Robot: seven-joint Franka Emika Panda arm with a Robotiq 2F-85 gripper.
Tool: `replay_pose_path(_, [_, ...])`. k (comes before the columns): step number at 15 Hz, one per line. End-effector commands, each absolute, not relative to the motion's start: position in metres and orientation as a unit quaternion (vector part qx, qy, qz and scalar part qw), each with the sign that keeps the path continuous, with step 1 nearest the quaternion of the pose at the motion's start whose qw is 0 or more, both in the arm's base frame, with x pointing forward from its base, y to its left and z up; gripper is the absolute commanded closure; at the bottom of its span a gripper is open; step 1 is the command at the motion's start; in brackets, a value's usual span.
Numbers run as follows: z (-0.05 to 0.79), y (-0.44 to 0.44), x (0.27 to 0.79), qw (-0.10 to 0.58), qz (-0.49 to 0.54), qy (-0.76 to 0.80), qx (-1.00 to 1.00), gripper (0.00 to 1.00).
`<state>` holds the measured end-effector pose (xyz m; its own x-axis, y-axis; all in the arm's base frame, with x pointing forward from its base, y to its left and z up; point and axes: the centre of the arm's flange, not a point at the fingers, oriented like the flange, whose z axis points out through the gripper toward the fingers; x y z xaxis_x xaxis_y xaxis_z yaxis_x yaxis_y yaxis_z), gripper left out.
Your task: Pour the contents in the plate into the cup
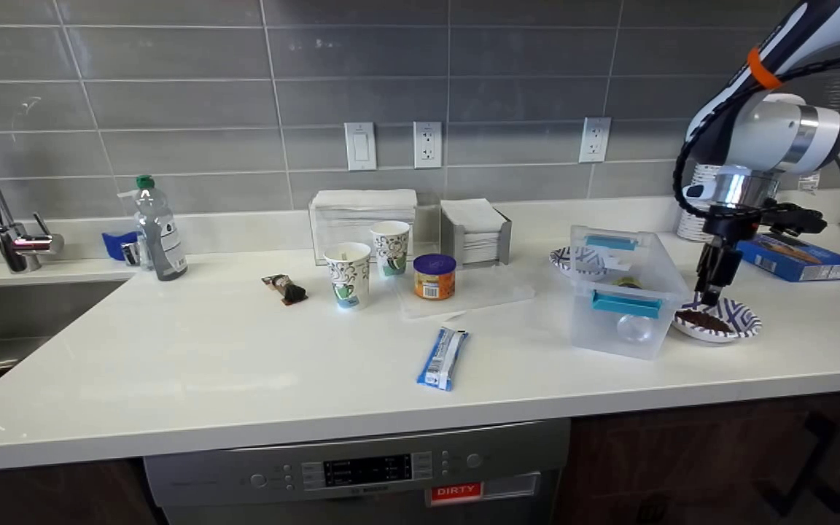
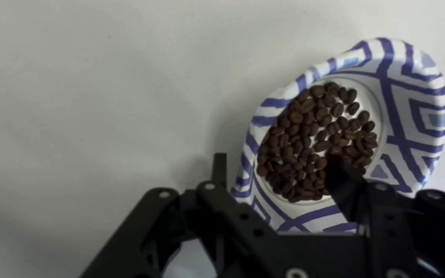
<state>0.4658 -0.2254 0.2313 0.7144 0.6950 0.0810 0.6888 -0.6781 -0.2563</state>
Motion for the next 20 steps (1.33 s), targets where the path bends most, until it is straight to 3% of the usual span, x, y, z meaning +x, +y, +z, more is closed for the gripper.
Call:
replay_pose_path(1, [0.224,-0.234,0.473,0.144,-0.005,-0.386,-0.911,0.49])
replay_pose_path(9, [0.210,-0.244,0.473,0.151,0.000,-0.395,-0.906,0.60])
replay_pose_path(11, [0.208,-0.245,0.474,0.152,0.000,-0.396,-0.906,0.73])
replay_pose_path(12, [0.208,-0.245,0.474,0.152,0.000,-0.398,-0.905,0.85])
replay_pose_path(14, [0.208,-0.244,0.474,0.153,0.000,-0.402,-0.903,1.00])
replay_pose_path(20, [0.218,-0.237,0.471,0.152,0.004,-0.400,-0.904,0.99])
